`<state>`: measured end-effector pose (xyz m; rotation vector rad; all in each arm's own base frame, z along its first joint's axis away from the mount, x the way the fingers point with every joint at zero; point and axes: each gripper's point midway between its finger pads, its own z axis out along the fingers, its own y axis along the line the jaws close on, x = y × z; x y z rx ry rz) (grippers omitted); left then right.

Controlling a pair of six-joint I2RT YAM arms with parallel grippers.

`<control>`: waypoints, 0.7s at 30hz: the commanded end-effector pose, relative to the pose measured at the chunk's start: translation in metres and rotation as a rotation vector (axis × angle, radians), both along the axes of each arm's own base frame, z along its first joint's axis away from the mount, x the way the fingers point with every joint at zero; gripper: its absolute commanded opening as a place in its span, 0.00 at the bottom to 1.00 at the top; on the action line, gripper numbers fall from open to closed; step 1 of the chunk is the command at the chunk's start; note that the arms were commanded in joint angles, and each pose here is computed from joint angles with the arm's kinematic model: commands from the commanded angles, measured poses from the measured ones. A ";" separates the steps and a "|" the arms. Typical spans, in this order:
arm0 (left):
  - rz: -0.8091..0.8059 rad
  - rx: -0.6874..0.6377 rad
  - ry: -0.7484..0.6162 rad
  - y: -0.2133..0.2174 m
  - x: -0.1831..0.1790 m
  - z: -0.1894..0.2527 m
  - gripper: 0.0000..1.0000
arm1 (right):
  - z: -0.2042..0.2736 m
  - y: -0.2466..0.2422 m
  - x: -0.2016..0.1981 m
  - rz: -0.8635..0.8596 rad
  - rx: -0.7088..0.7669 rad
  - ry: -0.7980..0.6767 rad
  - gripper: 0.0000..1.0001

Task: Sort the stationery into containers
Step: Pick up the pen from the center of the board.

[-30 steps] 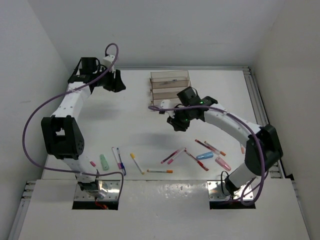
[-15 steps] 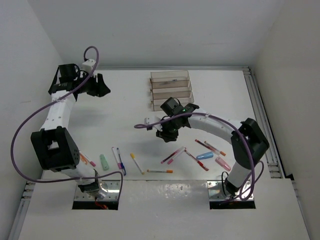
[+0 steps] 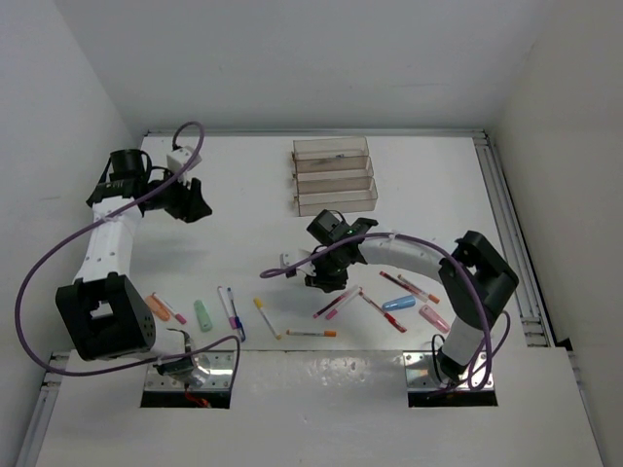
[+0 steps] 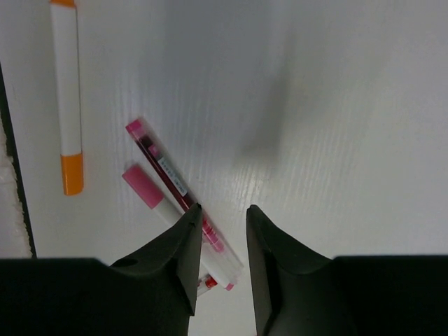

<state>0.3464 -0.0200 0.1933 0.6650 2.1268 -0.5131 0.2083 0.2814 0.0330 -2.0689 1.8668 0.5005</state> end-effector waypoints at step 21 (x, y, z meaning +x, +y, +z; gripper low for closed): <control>-0.074 0.036 -0.018 0.001 -0.016 -0.007 0.55 | -0.032 -0.024 -0.017 0.276 -0.074 -0.048 0.34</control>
